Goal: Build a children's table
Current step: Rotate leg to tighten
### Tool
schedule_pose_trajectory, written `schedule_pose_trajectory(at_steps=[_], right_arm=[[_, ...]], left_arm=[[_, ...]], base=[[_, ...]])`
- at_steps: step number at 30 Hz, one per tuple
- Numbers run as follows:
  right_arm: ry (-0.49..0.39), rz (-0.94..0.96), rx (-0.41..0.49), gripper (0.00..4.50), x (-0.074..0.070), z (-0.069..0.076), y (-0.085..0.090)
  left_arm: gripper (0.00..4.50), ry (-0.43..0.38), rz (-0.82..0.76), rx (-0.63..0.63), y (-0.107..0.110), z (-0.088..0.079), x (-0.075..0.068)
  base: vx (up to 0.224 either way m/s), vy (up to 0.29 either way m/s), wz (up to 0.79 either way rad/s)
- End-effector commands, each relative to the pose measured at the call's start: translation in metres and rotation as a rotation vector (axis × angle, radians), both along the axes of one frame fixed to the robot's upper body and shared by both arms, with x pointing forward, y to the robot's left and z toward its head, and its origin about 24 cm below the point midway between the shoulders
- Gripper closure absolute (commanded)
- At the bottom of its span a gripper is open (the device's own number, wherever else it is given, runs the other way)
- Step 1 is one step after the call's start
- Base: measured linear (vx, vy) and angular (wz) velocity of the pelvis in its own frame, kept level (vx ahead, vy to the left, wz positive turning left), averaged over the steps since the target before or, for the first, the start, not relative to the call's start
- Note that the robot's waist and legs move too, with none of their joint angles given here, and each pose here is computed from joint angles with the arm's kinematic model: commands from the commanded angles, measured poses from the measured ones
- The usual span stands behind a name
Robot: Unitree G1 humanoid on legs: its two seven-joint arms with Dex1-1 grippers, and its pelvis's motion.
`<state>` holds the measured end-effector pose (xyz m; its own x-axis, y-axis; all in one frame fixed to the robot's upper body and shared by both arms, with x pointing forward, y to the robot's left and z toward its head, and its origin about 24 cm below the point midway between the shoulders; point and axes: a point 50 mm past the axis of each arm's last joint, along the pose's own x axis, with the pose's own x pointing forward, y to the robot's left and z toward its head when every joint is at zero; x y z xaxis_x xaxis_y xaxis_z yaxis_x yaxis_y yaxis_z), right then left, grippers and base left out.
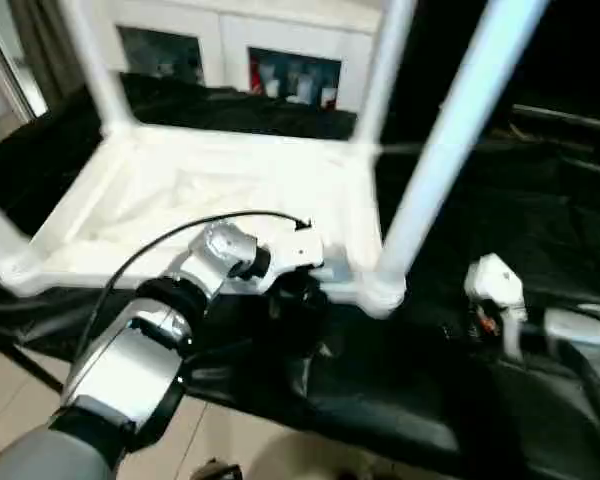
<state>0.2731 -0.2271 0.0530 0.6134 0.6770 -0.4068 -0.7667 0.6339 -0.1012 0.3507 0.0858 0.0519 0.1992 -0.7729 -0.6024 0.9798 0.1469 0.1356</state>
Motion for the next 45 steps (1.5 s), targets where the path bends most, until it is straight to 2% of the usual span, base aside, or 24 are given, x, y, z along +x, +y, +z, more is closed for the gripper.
schedule_pose_trajectory(at_steps=[1,4,6,7,8,10,13,16,23,28,34,45], right_arm=[[-0.047,-0.063,0.016,1.11,0.005,0.001,-0.003],[-0.057,-0.081,0.024,1.01,0.007,-0.001,-0.001],[-0.098,-0.154,0.068,0.75,0.016,-0.004,0.006],[-0.098,-0.154,0.068,0.64,0.016,-0.004,0.006],[-0.106,-0.136,0.161,0.60,0.020,-0.002,0.019],[-0.105,-0.123,0.179,0.51,0.021,-0.002,0.022],[-0.095,-0.026,0.197,0.17,0.020,-0.003,0.037],[-0.088,0.007,0.199,0.04,0.019,-0.004,0.041],[-0.078,-0.044,0.092,0.04,0.032,-0.011,0.042],[-0.061,-0.073,0.100,0.04,0.039,-0.010,0.042],[-0.046,-0.037,0.133,0.04,0.045,-0.010,0.052],[-0.024,0.006,0.141,1.00,0.048,-0.013,0.056]], left_arm=[[4.50,0.040,0.134,-0.071,0.009,-0.018,-0.006],[4.50,0.033,0.143,-0.081,0.008,-0.020,-0.007],[4.50,0.025,0.130,-0.098,0.005,-0.025,-0.013],[4.50,0.025,0.130,-0.098,0.005,-0.025,-0.013],[4.50,0.013,0.141,-0.129,0.002,-0.025,-0.015],[4.50,0.011,0.138,-0.139,0.001,-0.024,-0.015],[4.50,0.010,0.139,-0.168,0.000,-0.023,-0.017],[4.50,0.012,0.142,-0.177,0.000,-0.023,-0.017],[4.50,0.024,0.090,-0.111,0.006,-0.027,-0.023],[4.50,0.046,0.036,-0.045,0.011,-0.032,-0.028],[4.50,0.061,0.008,-0.010,0.012,-0.031,-0.029],[4.50,0.078,-0.028,0.016,0.018,-0.026,-0.027]], base=[[0.000,0.000,0.00],[0.000,0.000,0.00],[0.000,0.000,0.00],[0.000,0.000,0.00],[0.000,0.000,0.00],[0.000,0.000,0.00],[0.000,0.000,0.00],[0.000,0.000,0.00],[0.000,0.000,0.00],[0.000,0.000,0.00],[0.000,0.000,0.00],[0.000,0.000,0.00]])
